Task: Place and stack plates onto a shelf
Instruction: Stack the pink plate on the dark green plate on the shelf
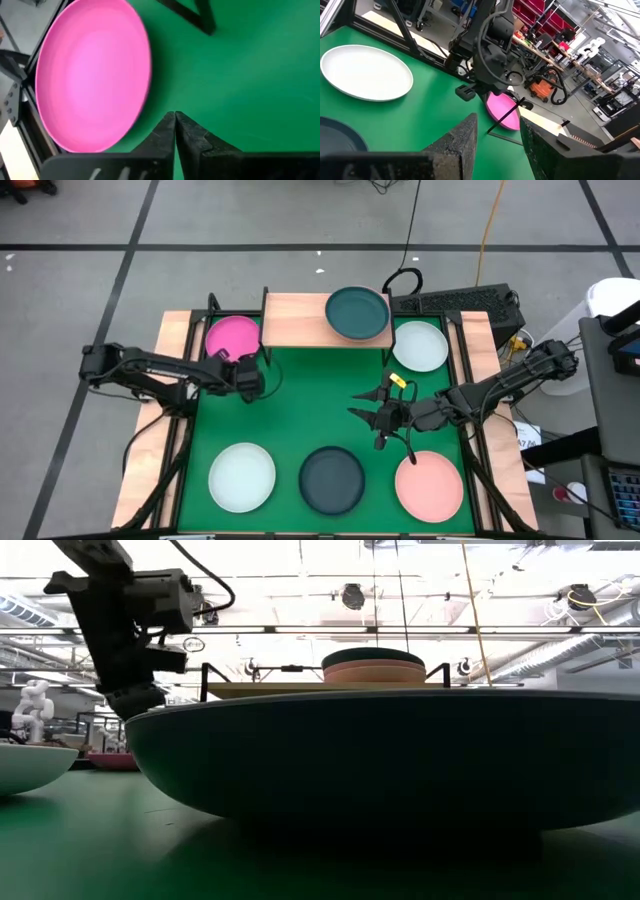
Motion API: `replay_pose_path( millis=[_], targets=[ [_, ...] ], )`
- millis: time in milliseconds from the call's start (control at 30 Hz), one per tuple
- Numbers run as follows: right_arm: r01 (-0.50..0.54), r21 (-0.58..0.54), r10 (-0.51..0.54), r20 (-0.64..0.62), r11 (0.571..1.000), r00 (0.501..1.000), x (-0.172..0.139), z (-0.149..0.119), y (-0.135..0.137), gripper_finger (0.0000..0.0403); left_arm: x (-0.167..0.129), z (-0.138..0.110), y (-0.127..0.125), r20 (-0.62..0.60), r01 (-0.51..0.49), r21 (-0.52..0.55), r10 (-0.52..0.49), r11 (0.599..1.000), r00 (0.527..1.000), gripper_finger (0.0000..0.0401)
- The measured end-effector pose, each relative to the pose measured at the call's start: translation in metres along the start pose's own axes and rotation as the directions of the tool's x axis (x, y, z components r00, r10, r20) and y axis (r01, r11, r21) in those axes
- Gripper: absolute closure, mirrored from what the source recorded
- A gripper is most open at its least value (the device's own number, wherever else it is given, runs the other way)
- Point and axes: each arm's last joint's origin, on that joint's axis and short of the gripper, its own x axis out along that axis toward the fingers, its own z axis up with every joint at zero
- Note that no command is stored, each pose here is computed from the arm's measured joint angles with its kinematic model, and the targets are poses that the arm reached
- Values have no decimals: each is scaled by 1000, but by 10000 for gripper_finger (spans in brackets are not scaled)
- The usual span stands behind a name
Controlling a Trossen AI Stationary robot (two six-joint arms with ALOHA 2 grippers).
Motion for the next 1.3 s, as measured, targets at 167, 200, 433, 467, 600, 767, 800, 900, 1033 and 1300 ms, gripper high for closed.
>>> replay_pose_path(
  millis=[167, 200, 433, 467, 600, 767, 800, 900, 1033, 1300],
  targets=[
    [-1, 18, 2, -3, 1000, 1000, 0, 0, 0, 271, 11, 4, 8, -54, -14, 3, 14, 1000, 998, 320],
    [-2, 19, 2, -3, 1000, 1000, 0, 0, 0, 271, 13, 5, 9, -66, -11, 7, 11, 1000, 998, 309],
    [-5, 18, 5, -11, 1000, 1000, 0, -1, 1, 271, 24, 11, 11, -44, 26, -2, -26, 1000, 999, 259],
    [-5, 18, 5, -11, 1000, 1000, 0, -1, 1, 271, 26, 11, 11, -29, 32, -6, -32, 999, 999, 256],
    [-5, 17, 5, -12, 1000, 1000, 0, -1, 1, 271, 39, 7, 14, -8, 31, -13, -31, 999, 999, 254],
    [-6, 16, 6, -14, 1000, 1000, 0, -2, 1, 271, 55, -7, 22, -55, -5, -69, 1, 998, 998, 255],
    [-6, 16, 6, -14, 1000, 1000, 0, -2, 1, 271, 57, -11, 24, -69, -12, -70, 8, 997, 998, 258],
    [-6, 17, 6, -14, 1000, 1000, 0, -2, 1, 271, 62, -17, 26, -75, -30, -79, 24, 996, 997, 288],
    [-5, 34, 6, -14, 999, 1000, 0, -2, 1, 271, 66, -21, 27, -69, -40, -89, 33, 995, 997, 353],
    [-6, 34, 6, -15, 999, 1000, 0, -2, 1, 271, 58, -21, 16, -50, 2, -77, -6, 997, 999, 398]
  ],
)
